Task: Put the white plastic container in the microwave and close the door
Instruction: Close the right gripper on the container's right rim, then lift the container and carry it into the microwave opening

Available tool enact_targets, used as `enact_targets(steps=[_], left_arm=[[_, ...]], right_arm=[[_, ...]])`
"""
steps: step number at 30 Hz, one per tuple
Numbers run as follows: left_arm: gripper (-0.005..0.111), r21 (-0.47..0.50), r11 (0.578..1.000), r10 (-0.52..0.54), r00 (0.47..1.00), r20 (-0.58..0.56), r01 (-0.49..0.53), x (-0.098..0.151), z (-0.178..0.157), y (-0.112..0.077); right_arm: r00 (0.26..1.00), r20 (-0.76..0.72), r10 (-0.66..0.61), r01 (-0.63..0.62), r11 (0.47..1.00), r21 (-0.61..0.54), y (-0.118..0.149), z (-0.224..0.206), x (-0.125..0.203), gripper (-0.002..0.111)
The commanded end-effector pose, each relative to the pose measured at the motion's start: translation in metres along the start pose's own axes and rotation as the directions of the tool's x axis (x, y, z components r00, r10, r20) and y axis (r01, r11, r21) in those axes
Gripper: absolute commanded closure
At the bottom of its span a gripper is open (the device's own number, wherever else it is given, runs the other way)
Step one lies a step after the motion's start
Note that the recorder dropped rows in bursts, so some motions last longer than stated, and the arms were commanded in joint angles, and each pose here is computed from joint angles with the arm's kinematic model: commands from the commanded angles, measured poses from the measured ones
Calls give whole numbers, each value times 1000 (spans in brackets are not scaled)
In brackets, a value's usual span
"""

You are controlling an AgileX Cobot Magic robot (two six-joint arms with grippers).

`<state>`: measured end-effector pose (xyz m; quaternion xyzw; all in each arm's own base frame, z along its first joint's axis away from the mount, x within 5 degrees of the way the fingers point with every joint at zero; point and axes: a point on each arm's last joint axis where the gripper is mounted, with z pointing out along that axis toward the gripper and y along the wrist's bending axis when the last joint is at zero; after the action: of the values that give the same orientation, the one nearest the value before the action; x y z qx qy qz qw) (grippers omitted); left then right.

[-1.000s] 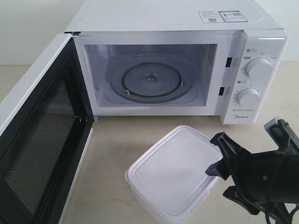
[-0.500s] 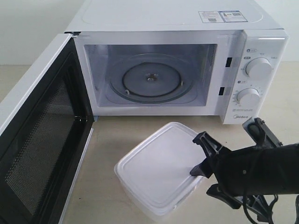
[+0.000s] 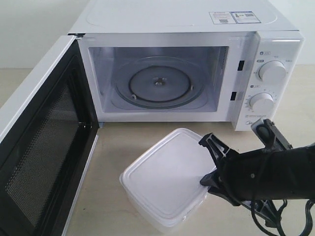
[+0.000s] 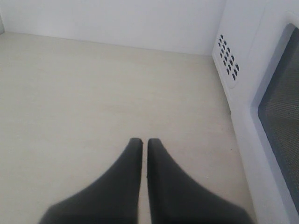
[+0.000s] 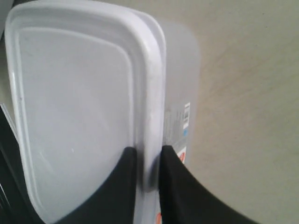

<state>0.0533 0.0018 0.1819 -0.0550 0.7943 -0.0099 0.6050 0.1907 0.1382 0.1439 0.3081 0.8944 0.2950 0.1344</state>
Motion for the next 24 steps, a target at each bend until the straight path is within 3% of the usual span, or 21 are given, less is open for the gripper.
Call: enact_targets(steps=[1, 9, 24], left_arm=[[102, 5, 1000, -6, 1000, 3, 6, 1, 0, 0], [102, 5, 1000, -6, 1000, 3, 6, 1, 0, 0], [102, 5, 1000, 2, 1000, 3, -2, 1, 0, 0]], right_arm=[[987, 97, -125, 121, 992, 40, -5, -8, -7, 108], [978, 155, -141, 151, 987, -53, 7, -31, -9, 108], [956, 80, -284, 291, 952, -97, 7, -31, 1, 108]])
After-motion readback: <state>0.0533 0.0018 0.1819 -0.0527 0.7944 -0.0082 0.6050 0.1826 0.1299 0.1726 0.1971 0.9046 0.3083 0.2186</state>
